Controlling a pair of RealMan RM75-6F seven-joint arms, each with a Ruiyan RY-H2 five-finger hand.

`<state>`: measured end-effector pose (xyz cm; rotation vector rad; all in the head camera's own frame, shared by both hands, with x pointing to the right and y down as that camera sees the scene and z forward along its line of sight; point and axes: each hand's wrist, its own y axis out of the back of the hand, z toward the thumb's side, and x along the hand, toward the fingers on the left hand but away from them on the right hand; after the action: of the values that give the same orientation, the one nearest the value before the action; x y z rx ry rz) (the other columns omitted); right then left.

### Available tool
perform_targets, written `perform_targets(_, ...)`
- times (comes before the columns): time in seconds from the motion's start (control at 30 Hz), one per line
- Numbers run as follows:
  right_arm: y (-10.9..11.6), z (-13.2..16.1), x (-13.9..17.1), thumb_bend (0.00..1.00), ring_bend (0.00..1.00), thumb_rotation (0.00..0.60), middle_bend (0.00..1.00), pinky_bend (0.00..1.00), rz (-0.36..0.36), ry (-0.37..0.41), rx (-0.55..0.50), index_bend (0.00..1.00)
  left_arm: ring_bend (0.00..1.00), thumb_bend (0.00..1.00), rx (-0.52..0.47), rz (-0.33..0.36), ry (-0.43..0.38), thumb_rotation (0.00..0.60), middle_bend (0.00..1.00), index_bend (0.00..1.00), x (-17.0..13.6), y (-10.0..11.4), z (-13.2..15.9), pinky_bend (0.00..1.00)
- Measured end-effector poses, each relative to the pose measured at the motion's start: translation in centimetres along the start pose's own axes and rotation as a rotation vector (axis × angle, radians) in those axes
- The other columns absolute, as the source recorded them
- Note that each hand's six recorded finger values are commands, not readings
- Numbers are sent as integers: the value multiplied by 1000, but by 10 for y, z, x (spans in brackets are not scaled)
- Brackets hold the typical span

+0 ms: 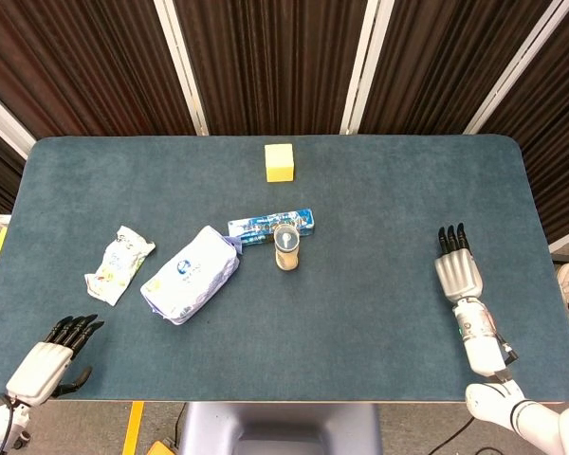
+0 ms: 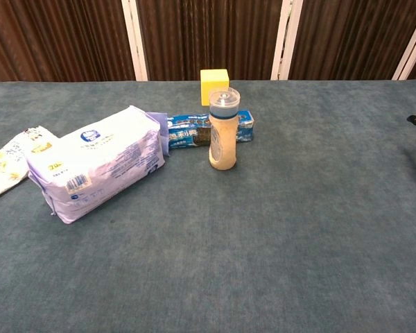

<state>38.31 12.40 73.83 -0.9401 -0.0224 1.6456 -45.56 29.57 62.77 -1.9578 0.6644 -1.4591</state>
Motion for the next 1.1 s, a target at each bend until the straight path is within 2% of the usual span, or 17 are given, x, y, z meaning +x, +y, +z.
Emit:
perform_targets(0.57,0,-3,1,466,0,600,142,0,4,-5,2,515,0,454,1,0,-3,600,0,0,-1,1,0,49)
perform_targets(0.77,6,-8,8,466,0,600,140,0,-17,-14,-50,409,0,450,-1,8,-7,600,0,0,-2,3,1,49)
perform_targets(0.87,13,-12,19,466,0,600,127,0,-34,-17,-154,334,0,448,3,18,1,600,0,0,-3,4,0,49)
perform_targets(0.97,25,-14,39,465,0,600,89,0,-49,-1,-354,245,0,447,0,31,3,600,0,0,-4,5,1,49)
perform_targets(1.1,38,-32,86,432,0,600,25,0,-90,14,-685,150,0,448,-3,57,-7,600,0,0,-5,9,4,48)
